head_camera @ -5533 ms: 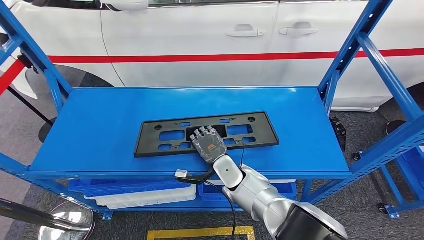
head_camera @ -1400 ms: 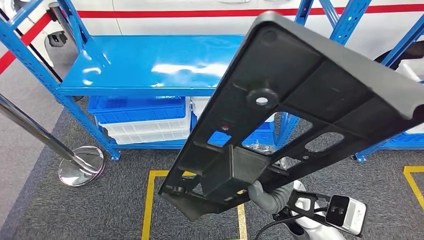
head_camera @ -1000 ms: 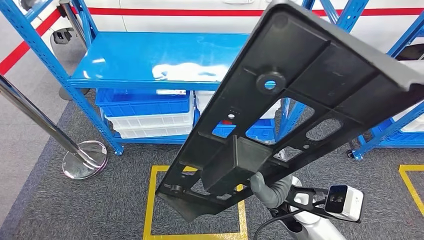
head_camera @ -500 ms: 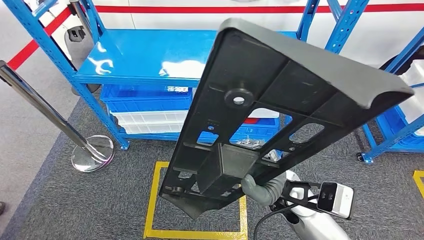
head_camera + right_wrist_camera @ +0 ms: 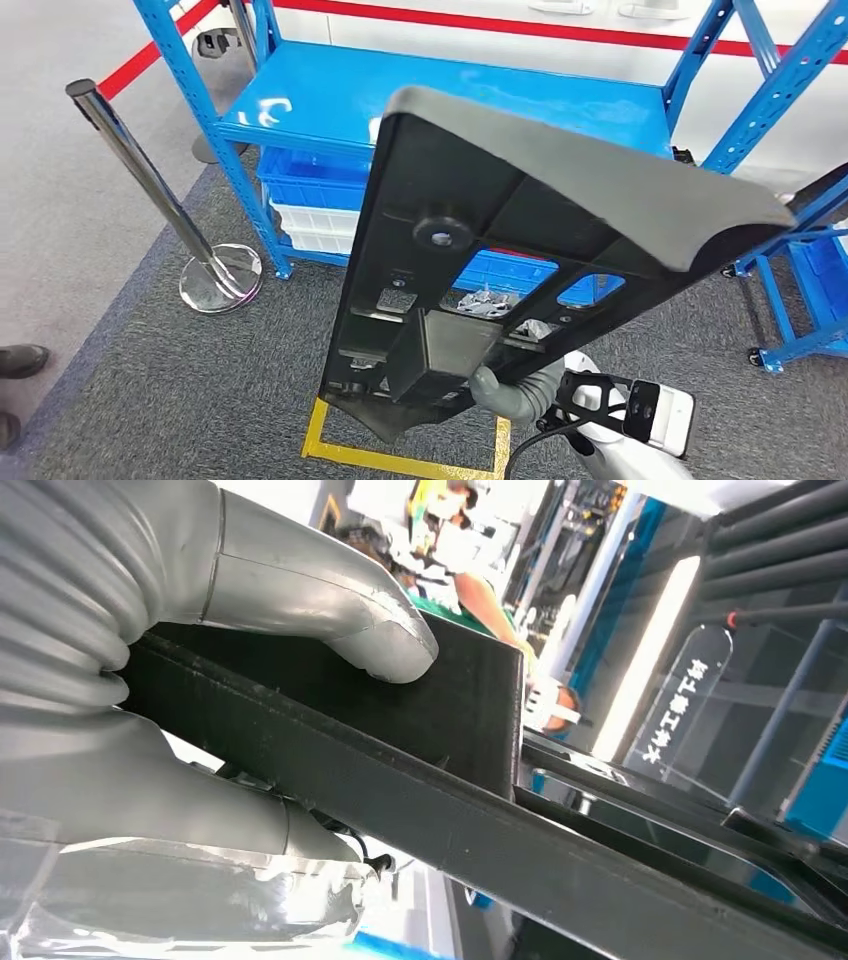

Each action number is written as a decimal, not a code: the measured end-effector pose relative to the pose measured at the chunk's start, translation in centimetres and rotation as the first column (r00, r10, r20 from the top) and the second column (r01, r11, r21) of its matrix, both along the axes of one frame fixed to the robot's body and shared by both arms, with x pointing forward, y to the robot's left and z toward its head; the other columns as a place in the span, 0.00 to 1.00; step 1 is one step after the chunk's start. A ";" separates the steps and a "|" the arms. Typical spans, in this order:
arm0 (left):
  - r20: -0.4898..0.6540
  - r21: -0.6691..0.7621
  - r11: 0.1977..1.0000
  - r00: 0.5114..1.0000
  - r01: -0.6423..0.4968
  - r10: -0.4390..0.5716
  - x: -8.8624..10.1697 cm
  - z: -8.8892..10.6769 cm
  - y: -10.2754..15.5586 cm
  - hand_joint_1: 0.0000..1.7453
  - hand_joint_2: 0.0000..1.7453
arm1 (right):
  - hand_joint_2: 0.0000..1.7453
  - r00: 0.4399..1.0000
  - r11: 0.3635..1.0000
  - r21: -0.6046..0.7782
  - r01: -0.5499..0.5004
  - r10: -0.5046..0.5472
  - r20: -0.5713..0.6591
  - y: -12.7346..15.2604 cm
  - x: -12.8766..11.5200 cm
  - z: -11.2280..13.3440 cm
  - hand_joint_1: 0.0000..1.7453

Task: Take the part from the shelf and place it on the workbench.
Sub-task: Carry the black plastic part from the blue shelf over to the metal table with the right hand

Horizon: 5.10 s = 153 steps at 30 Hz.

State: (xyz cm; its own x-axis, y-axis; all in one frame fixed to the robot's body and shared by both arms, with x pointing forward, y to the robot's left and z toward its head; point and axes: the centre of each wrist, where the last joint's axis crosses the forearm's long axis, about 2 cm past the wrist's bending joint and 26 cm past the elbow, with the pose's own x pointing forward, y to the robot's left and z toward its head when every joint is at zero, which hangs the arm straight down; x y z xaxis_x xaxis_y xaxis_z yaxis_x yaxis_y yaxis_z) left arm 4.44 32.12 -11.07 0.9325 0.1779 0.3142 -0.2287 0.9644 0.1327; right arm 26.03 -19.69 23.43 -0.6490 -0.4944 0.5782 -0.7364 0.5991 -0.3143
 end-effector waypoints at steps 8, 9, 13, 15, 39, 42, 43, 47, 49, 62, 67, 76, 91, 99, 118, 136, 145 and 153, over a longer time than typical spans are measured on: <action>-0.012 0.025 1.000 1.000 -0.008 0.008 -0.2 0.0 0.4 0.00 1.00 | 1.00 0.999 0.999 -0.020 0.031 -0.031 -0.015 -0.6 -1.4 -1.4 1.00; -0.015 0.027 1.000 1.000 -0.008 0.009 -0.3 0.0 0.4 0.00 1.00 | 1.00 0.999 0.999 -0.022 0.032 -0.032 -0.016 -0.7 -1.5 -1.4 1.00; -0.011 0.037 0.999 1.000 0.006 -0.006 0.0 0.1 0.8 0.00 1.00 | 1.00 0.999 0.999 -0.020 0.036 -0.037 -0.023 -0.9 -1.7 -1.6 1.00; -0.009 0.040 0.999 1.000 0.023 -0.023 0.0 0.1 1.0 0.00 1.00 | 1.00 0.998 0.998 -0.017 0.054 -0.055 -0.034 -1.2 -1.9 -1.9 1.00; 0.025 0.097 0.994 0.999 0.046 -0.048 -0.4 0.3 4.2 0.00 1.00 | 1.00 0.997 0.997 0.029 -0.073 0.072 0.008 -2.1 -5.5 -0.4 1.00; 0.019 0.099 0.994 0.998 0.050 -0.053 -0.7 0.3 4.4 0.00 1.00 | 1.00 0.997 0.995 0.071 -0.076 0.075 0.019 -1.5 -5.4 0.1 1.00; 0.020 0.100 0.993 0.998 0.055 -0.057 -0.5 0.4 4.4 0.00 1.00 | 1.00 0.998 0.994 0.085 -0.069 0.067 0.017 -1.3 -5.5 0.1 1.00; 0.012 0.094 0.992 0.997 0.080 -0.082 -0.2 0.4 4.4 0.00 1.00 | 1.00 0.999 0.990 0.132 -0.047 0.048 0.001 -0.7 -5.2 0.2 1.00; 0.005 0.088 0.992 0.996 0.086 -0.087 -0.2 0.4 4.3 0.00 1.00 | 1.00 0.998 0.987 0.147 -0.064 0.066 -0.010 -0.2 -4.9 0.1 1.00; 0.018 0.067 0.995 0.997 0.072 -0.073 0.0 0.3 3.4 0.00 1.00 | 1.00 0.991 0.982 0.155 -0.110 0.121 -0.062 2.4 -4.5 -1.0 1.00; 0.013 0.055 0.996 0.997 0.069 -0.070 0.0 0.2 2.8 0.00 1.00 | 1.00 0.990 0.985 0.135 -0.104 0.116 -0.080 2.7 -4.6 -1.6 1.00; -0.001 0.060 0.994 0.995 0.096 -0.096 0.0 0.2 2.2 0.00 1.00 | 1.00 0.990 0.987 0.140 -0.073 0.089 -0.112 3.0 -5.0 -2.3 1.00; -0.004 0.043 0.992 0.993 0.117 -0.117 0.4 0.2 1.7 0.00 1.00 | 1.00 0.990 0.986 0.145 -0.081 0.096 -0.102 3.1 -4.5 -2.0 1.00; -0.001 0.043 0.993 0.994 0.112 -0.112 0.5 0.2 1.6 0.00 1.00 | 1.00 0.989 0.985 0.146 -0.091 0.107 -0.105 3.1 -4.3 -2.0 1.00; -0.017 0.035 0.994 0.995 0.101 -0.100 0.1 0.1 1.2 0.00 1.00 | 1.00 0.987 0.982 0.160 -0.101 0.119 -0.106 3.2 -4.2 -1.8 1.00; -0.003 0.032 0.994 0.995 0.101 -0.101 0.3 0.1 0.9 0.00 1.00 | 1.00 0.986 0.988 0.124 -0.097 0.112 -0.124 3.1 -4.4 -2.7 1.00; 0.002 0.025 0.994 0.994 0.106 -0.106 0.2 0.1 0.9 0.00 1.00 | 1.00 0.986 0.988 0.123 -0.092 0.108 -0.125 3.0 -4.4 -2.7 1.00; 0.010 0.014 0.994 0.994 0.106 -0.106 0.4 0.1 0.8 0.00 1.00 | 1.00 0.989 0.991 0.105 -0.083 0.095 -0.113 2.9 -4.3 -2.7 1.00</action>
State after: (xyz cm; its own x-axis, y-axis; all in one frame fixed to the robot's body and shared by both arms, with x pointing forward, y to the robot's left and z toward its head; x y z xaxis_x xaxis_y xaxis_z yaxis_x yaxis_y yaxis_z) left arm 4.88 32.89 -10.98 0.9424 0.0739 0.3264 -0.1267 0.9815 0.1436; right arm 21.75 -16.76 20.76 -0.5303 -0.6059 0.5931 -0.8164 0.5535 -0.1646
